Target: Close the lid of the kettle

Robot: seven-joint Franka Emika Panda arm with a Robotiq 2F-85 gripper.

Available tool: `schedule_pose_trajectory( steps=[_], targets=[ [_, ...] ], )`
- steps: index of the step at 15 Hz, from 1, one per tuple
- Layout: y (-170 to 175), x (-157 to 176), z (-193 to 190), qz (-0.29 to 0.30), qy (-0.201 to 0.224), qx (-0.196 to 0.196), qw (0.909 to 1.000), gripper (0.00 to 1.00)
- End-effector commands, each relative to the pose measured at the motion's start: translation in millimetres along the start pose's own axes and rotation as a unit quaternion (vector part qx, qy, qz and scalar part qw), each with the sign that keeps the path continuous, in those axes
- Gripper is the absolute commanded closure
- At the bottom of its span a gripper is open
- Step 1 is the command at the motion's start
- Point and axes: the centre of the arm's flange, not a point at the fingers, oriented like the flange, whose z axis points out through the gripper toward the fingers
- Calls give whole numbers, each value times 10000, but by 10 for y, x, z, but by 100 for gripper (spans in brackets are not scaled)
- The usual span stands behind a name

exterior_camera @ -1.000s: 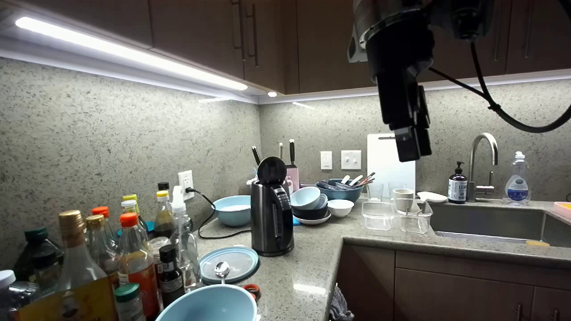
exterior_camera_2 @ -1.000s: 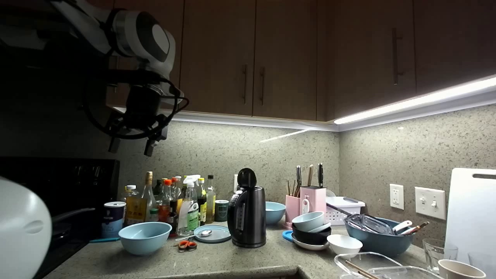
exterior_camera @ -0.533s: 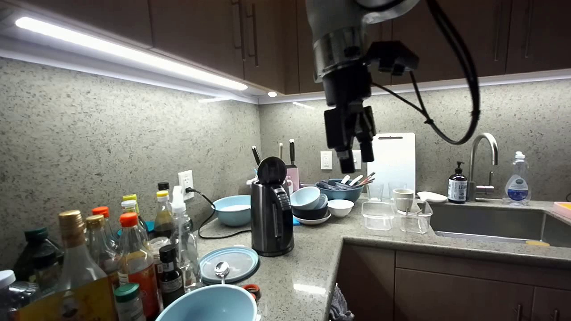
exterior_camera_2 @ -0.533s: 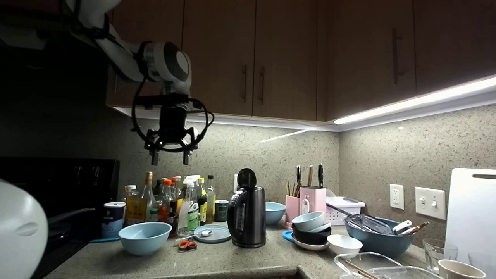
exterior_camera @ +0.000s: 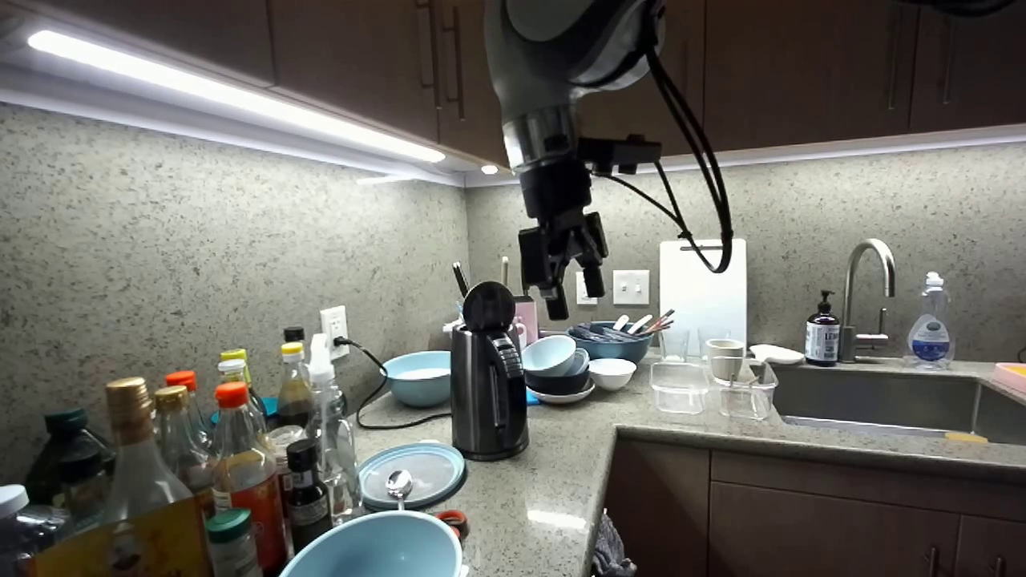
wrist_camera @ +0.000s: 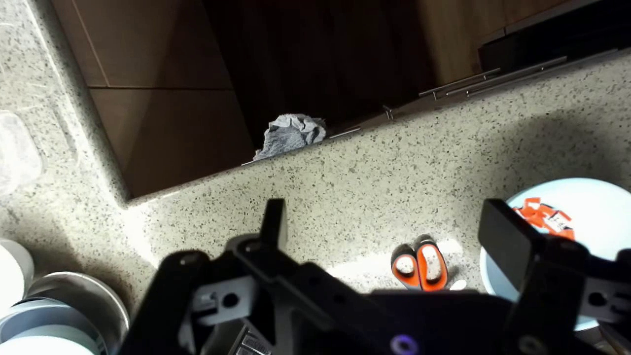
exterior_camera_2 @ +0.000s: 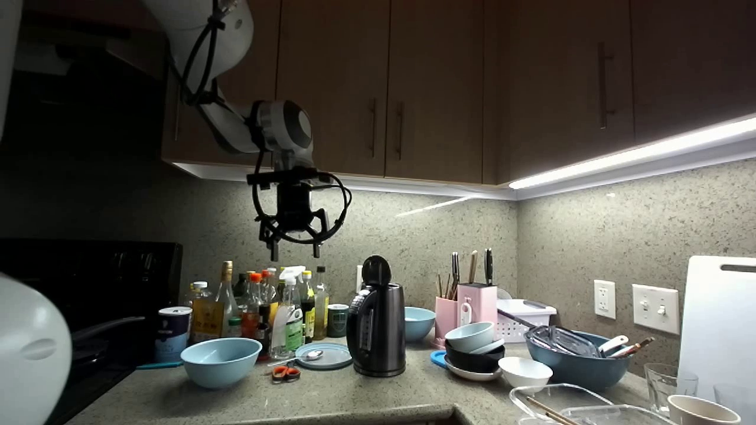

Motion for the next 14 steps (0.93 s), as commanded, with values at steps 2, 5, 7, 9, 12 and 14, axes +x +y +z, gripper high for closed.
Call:
schedule_pose_trajectory(
  steps=[2, 5, 7, 9, 12, 14],
  targets=[
    [-7, -12, -26, -4, 22, -4, 10000, 0],
    [27, 252, 126, 562, 821, 134, 9949, 0],
    [184, 584, 229, 955, 1255, 72, 9875, 0],
    [348, 890, 363, 1209, 1609, -136, 9794, 0],
    [514, 1276, 503, 1346, 2131, -731, 9650, 0],
    [544, 1407, 500, 1423, 2383, -988, 9556, 0]
  ],
)
